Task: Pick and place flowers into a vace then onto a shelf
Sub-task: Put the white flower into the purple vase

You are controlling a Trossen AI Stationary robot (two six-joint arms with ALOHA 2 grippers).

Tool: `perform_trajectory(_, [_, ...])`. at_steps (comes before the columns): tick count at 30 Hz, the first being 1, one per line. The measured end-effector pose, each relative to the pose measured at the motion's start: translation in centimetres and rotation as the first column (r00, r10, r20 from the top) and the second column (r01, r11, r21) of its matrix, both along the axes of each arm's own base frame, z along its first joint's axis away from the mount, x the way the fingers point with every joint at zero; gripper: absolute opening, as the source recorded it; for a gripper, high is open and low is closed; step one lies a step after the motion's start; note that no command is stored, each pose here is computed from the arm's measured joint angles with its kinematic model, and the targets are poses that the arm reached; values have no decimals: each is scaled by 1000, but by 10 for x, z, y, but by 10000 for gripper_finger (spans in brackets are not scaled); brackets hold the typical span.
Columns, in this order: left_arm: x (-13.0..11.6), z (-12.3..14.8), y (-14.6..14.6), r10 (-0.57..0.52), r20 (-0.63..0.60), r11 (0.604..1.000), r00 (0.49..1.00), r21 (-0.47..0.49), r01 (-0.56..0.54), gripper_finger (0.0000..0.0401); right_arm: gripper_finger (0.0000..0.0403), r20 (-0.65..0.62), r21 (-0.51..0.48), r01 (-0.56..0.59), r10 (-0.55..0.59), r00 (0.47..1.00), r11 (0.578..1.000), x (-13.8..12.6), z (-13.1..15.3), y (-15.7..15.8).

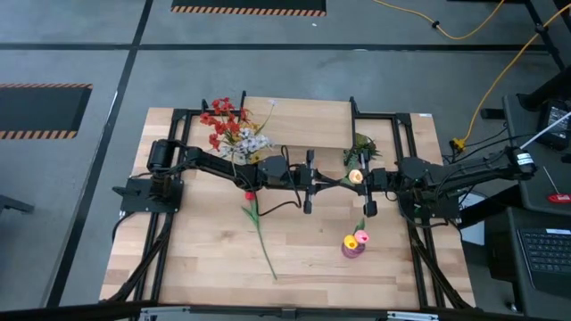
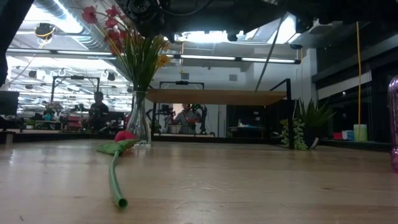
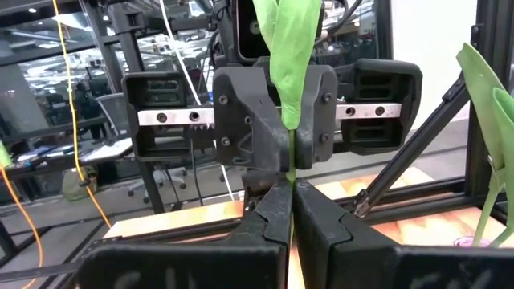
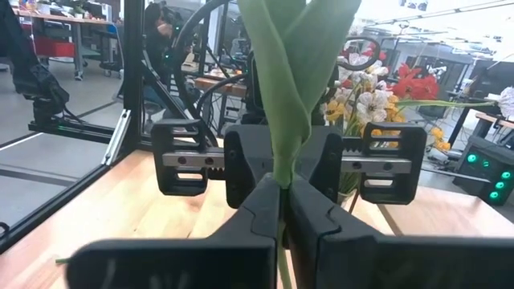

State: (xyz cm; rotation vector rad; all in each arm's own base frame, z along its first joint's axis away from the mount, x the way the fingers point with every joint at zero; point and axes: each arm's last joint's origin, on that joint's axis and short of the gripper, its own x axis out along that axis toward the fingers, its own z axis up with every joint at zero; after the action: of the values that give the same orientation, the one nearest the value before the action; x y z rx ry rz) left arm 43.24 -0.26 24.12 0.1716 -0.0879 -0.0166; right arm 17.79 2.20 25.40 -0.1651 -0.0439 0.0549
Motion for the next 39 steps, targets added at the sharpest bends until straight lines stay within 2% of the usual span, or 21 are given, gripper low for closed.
perform_trajectory(7, [0, 0, -7, -4, 0, 1000, 1000, 20, 4, 17, 5, -1, 2, -4, 4, 1000, 1000, 0, 0, 0])
perform_trajectory(17, [-3, 2, -26, 47, -23, 998, 999, 46, -46, 87, 2, -7, 7, -12, 12, 1000, 1000, 0, -1, 0])
perform_trajectory(22, [-13, 17, -41, -3, -62, 999, 998, 50, 6, 107, 2, -2, 16, -3, 3, 1000, 1000, 0, 0, 0])
perform_trajectory(26, [-24, 29, -59, -49, -112, 997, 992, 59, 56, 108, 1, -2, 16, -17, 17, 1000, 1000, 0, 0, 1])
perform_trajectory(31, [-39, 38, -91, -96, -167, 984, 981, 134, 119, 97, 1, -2, 16, -16, 16, 1000, 1000, -2, 4, 0])
perform_trajectory(36, [-53, 38, -116, -14, -237, 989, 972, 142, 49, 79, 0, -63, 24, -18, 20, 998, 1000, -6, 18, 0])
perform_trajectory(39, [-60, 31, -130, -20, -303, 991, 953, 120, 59, 64, 0, -102, 45, -17, 21, 995, 999, -10, 27, -1])
